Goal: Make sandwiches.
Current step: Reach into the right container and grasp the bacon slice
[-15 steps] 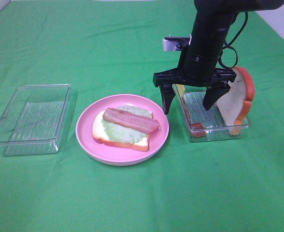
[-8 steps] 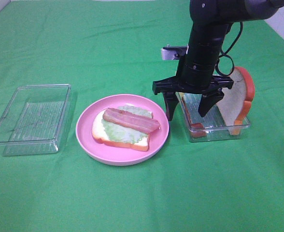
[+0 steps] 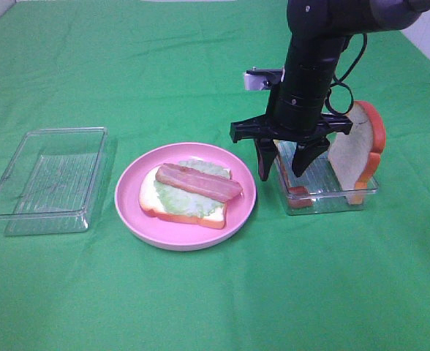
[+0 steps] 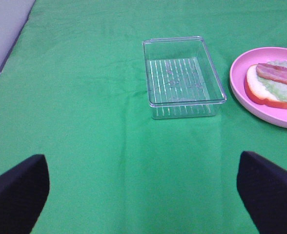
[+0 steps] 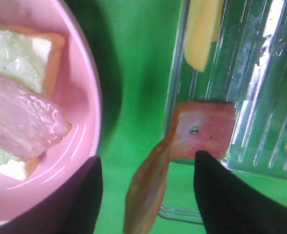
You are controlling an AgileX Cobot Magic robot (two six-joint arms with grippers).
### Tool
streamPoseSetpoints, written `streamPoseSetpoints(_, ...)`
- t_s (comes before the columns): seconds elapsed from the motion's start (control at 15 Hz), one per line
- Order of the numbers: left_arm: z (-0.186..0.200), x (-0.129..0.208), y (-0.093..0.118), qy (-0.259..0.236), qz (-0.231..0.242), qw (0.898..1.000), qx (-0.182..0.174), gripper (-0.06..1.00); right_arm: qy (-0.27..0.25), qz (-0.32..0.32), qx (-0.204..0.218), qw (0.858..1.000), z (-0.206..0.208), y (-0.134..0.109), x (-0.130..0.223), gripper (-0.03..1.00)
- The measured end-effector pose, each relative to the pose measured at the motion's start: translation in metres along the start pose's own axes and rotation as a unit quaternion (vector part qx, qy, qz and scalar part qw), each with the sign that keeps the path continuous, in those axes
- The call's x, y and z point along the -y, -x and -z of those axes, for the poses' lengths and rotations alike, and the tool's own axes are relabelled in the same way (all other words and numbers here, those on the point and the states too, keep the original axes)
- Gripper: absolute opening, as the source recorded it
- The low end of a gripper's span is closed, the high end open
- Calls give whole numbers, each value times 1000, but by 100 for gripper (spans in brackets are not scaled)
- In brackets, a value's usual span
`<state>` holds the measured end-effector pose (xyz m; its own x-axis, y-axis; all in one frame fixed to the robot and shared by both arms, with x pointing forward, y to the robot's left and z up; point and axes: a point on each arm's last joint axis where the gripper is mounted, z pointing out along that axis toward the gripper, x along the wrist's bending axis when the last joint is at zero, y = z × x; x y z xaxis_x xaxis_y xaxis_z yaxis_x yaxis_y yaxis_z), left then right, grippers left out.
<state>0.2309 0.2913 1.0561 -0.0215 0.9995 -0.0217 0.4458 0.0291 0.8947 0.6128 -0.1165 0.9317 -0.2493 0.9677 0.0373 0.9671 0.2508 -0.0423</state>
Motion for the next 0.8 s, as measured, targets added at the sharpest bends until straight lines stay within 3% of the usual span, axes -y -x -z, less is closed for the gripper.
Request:
streamPoseSetpoints(0.13, 0, 0, 0, 0, 0, 1000, 0, 97, -2, 0, 0, 1000, 0, 0, 0, 50)
streamPoseSetpoints(0.6, 0, 0, 0, 0, 0, 1000, 0, 97, -10, 1, 3, 1000, 0, 1, 2, 2)
streamPoseSetpoints(0.8, 0, 0, 0, 0, 0, 1000, 0, 97, -10, 1, 3, 1000, 0, 1, 2, 2)
